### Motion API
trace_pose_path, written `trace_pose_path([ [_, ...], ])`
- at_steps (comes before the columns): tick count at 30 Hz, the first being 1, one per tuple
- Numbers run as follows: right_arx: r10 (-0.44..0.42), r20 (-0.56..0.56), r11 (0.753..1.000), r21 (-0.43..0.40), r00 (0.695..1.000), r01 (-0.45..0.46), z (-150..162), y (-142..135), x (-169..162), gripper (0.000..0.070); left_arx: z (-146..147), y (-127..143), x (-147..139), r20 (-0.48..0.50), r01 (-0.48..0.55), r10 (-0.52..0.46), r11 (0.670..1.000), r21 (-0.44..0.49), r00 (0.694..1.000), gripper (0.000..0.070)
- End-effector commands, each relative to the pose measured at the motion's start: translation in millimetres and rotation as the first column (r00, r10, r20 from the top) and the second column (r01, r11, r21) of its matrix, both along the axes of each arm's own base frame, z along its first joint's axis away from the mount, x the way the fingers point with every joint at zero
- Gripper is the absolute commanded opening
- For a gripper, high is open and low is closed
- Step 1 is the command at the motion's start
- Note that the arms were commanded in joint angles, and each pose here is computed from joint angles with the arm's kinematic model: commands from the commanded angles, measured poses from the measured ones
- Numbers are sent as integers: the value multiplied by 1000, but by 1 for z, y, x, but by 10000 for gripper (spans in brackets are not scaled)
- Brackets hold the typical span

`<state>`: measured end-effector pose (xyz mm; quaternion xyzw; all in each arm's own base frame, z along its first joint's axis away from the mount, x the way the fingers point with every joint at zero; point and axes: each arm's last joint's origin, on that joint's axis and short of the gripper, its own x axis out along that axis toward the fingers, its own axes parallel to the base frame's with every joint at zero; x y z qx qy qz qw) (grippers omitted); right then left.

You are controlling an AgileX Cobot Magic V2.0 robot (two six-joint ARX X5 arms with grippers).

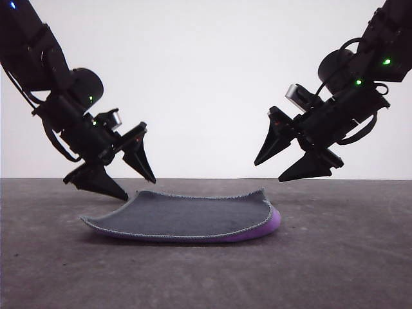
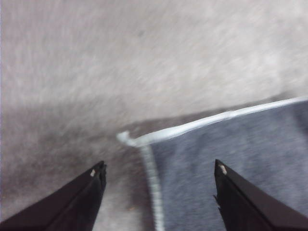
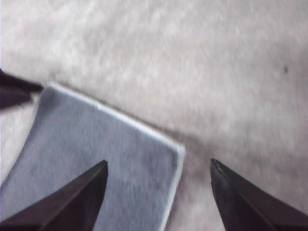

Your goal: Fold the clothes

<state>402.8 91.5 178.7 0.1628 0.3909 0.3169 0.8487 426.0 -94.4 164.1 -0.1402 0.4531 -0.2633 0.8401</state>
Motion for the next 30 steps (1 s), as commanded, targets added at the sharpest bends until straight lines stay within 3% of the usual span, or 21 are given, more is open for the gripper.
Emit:
trace_pose_path([
  [1,2,-13,1000,12,1000,-2,-5,6,7,425,-3,-3,7,15,8,-8,1000,-8,1000,435],
  [12,8,-66,1000,15,998,-7,-30,17,19,425,-5,-6,9,17,14,-13,999,-43,1000,435],
  [24,22,-83,1000,11,996,-21,-33,23,17,422,-5,-17,7,23,40,-39,998,-45,999,434],
  [27,28,-76,1000,10,997,-27,-32,26,17,376,-4,-20,7,37,48,-46,998,-48,998,430],
  [30,28,-76,1000,7,997,-27,-32,27,16,270,-4,-23,7,41,54,-52,997,-48,998,430],
])
